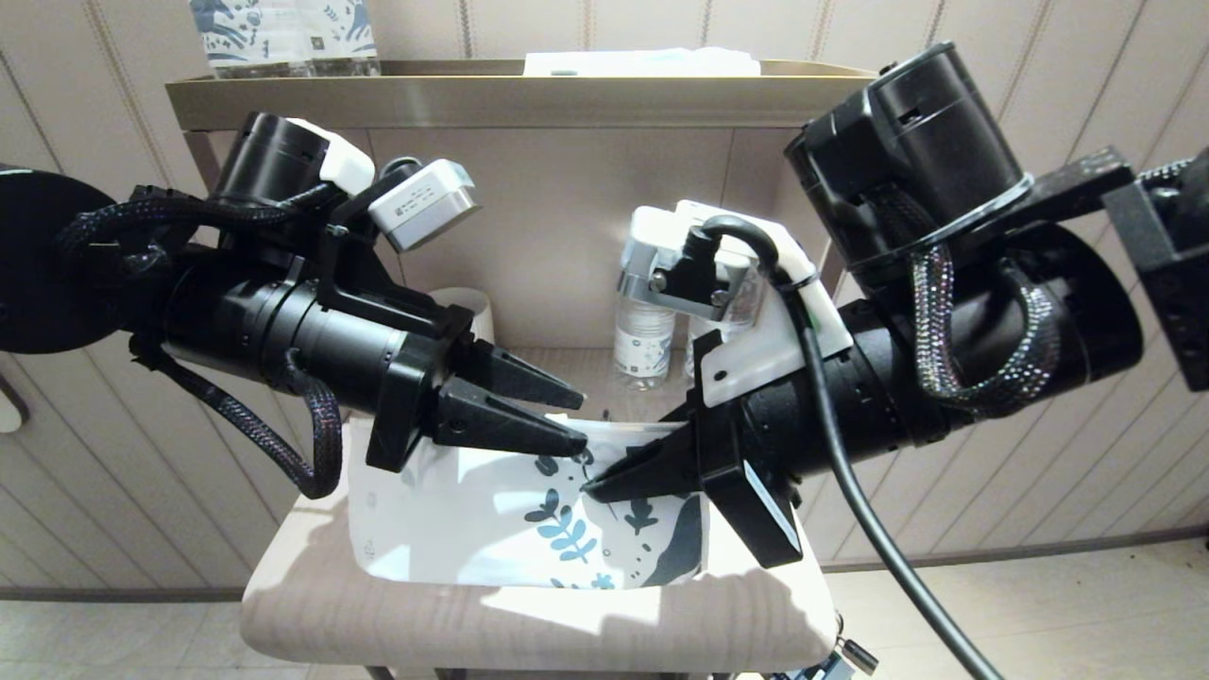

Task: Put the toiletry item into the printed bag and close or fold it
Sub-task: Open the storage bag

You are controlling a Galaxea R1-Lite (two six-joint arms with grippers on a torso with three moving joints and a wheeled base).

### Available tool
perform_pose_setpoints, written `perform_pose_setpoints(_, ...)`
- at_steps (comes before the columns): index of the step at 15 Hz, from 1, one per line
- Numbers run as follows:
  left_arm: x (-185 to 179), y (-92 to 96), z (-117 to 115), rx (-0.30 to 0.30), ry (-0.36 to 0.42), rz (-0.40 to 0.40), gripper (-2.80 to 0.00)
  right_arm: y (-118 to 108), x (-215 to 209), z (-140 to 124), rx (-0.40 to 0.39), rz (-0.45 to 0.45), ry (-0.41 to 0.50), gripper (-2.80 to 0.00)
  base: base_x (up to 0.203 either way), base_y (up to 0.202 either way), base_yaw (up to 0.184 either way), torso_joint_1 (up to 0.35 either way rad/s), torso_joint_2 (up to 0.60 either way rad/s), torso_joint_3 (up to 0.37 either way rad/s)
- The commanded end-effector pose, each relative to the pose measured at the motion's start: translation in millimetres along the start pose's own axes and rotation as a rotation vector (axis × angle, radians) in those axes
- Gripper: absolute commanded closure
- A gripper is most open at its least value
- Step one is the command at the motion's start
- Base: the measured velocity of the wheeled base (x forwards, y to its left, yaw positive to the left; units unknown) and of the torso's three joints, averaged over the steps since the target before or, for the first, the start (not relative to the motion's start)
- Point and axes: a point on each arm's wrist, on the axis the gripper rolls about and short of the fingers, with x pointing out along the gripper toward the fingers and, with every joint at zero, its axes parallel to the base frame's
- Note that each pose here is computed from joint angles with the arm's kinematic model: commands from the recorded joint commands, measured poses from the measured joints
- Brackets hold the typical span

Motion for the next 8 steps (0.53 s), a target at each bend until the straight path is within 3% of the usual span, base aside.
perform_pose_setpoints(1, 0.1, 0.0, 0.1, 0.001, -0.002, -0.007, 0.00, 0.1, 0.5, -0.6, 0.000, 0.005, 0.003, 0.00, 0.000, 0.000, 0.000, 0.000, 0.00, 0.000)
perform_pose_setpoints(8, 1.0, 1.3, -2.0, 0.001, -0.005, -0.023, 0.00, -0.7, 2.8, -3.4, 0.006, 0.006, 0.015, 0.00, 0.000, 0.000, 0.000, 0.000, 0.00, 0.000)
